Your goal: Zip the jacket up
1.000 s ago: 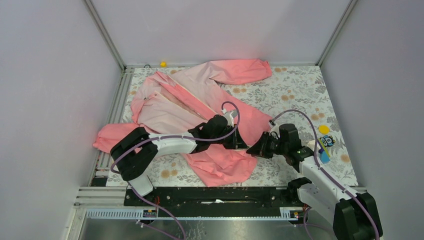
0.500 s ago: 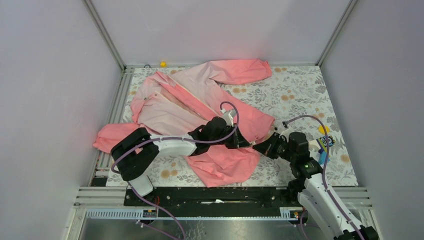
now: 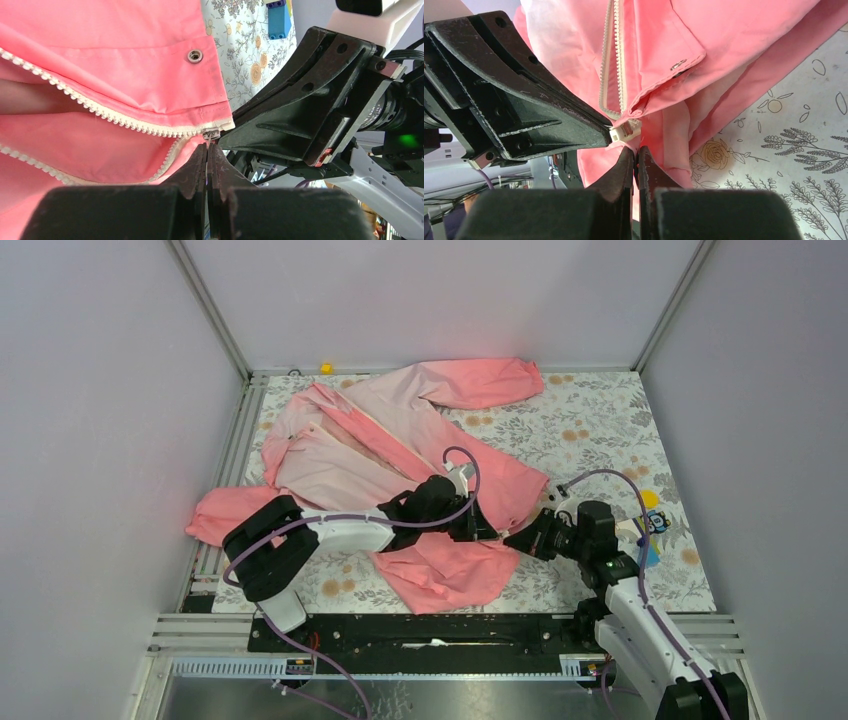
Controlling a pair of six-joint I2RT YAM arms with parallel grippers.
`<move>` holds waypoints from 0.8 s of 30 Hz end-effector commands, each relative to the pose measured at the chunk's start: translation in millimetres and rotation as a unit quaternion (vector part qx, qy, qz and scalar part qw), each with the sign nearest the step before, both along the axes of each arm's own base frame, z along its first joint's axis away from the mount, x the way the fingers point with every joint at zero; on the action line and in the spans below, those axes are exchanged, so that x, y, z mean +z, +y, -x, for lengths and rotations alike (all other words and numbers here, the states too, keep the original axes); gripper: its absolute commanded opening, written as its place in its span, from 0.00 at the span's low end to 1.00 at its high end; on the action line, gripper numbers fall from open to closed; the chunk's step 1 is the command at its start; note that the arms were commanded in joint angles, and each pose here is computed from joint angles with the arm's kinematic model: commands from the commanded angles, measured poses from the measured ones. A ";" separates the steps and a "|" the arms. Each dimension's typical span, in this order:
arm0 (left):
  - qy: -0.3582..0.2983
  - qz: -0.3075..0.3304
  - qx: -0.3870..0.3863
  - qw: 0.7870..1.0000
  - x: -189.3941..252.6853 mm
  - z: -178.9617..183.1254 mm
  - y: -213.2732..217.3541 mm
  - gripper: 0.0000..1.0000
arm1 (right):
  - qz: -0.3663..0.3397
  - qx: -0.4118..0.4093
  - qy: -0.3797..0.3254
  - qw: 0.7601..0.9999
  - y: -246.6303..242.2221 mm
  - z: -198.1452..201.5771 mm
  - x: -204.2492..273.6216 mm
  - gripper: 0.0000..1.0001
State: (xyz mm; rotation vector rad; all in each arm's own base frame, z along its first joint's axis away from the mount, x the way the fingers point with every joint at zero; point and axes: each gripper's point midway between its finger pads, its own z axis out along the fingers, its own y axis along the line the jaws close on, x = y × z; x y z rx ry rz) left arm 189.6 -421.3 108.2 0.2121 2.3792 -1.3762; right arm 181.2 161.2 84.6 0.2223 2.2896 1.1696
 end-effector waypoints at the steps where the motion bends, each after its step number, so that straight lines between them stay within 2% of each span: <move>1: -0.018 -0.002 0.005 1.000 12.2 -8.5 -2.1 0.00 | 0.027 -0.005 -0.037 0.999 -7.7 -12.3 10.8 0.01; 13: -0.013 0.008 -0.005 1.000 19.1 -5.5 -7.4 0.00 | 0.013 0.016 -0.035 0.999 -0.5 -11.7 16.3 0.20; 24: -0.010 0.009 -0.011 1.000 19.0 -5.0 -10.4 0.00 | 0.015 0.043 -0.031 0.998 13.4 -8.2 14.4 0.30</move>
